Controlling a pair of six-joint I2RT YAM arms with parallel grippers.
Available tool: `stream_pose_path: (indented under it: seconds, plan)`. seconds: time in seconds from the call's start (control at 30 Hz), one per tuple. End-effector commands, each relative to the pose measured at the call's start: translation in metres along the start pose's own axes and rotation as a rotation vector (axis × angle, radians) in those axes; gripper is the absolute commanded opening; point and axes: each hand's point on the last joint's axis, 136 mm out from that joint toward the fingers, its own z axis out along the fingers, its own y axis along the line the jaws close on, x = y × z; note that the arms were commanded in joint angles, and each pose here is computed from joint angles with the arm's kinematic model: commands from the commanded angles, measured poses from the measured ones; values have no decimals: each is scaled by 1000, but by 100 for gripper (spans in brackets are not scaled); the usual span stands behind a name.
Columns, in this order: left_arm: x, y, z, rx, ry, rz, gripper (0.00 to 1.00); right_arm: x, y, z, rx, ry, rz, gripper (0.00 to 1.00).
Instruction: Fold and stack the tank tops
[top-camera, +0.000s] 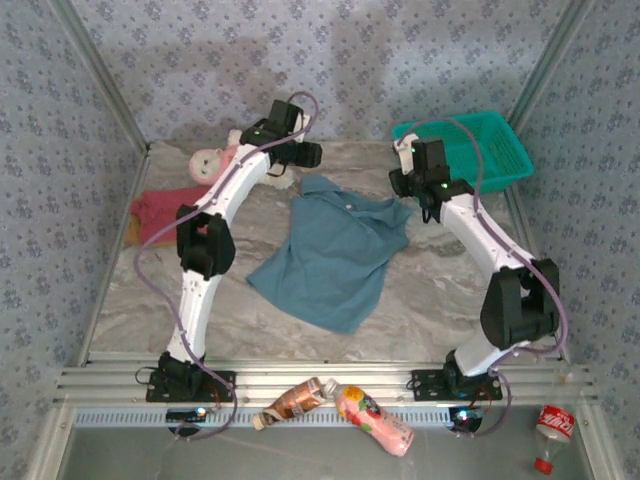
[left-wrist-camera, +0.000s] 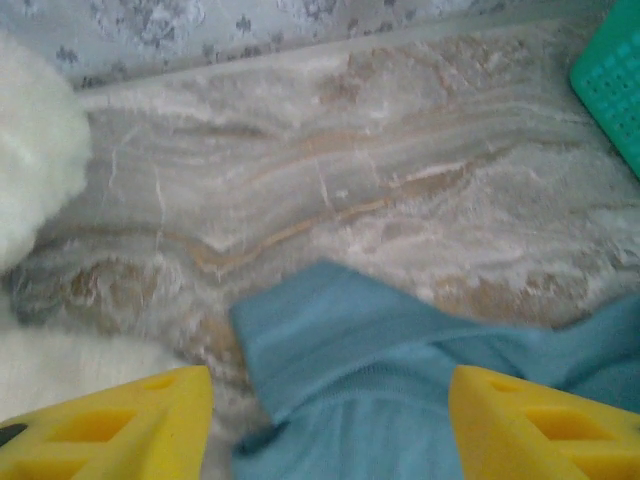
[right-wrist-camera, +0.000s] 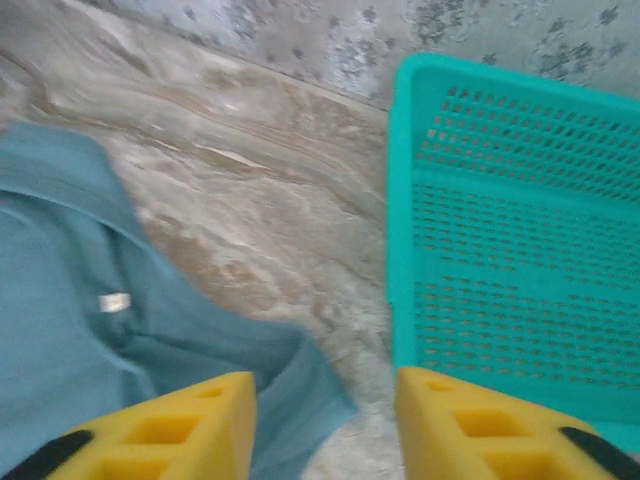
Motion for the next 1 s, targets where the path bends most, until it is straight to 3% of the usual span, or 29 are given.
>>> stream_pose_path:
  seconds: [0.0,0.1,0.23,0.43,0.57,0.73,0.97]
  plan:
    - [56,-12,-59,19,163,-62,64,40,49,-20,-203,87,111,50]
    - [120,-1,-80,-26,255,-104,63,77,95,-34,-301,174,197,54]
    - [185,29,-98,-115,325,-136,63,124,144,-56,-309,265,212,57]
    - [269,68,-118,-168,429,-288,62,196,194,-98,-299,317,-12,57]
    - [302,71,-127,-148,470,-355,62,234,213,-115,-274,324,-96,59]
    - [339,73,-132,-157,517,-410,57,250,231,-112,-248,297,-200,62]
    - [338,76,-113,-132,480,-412,53,249,244,-90,-164,277,-306,66]
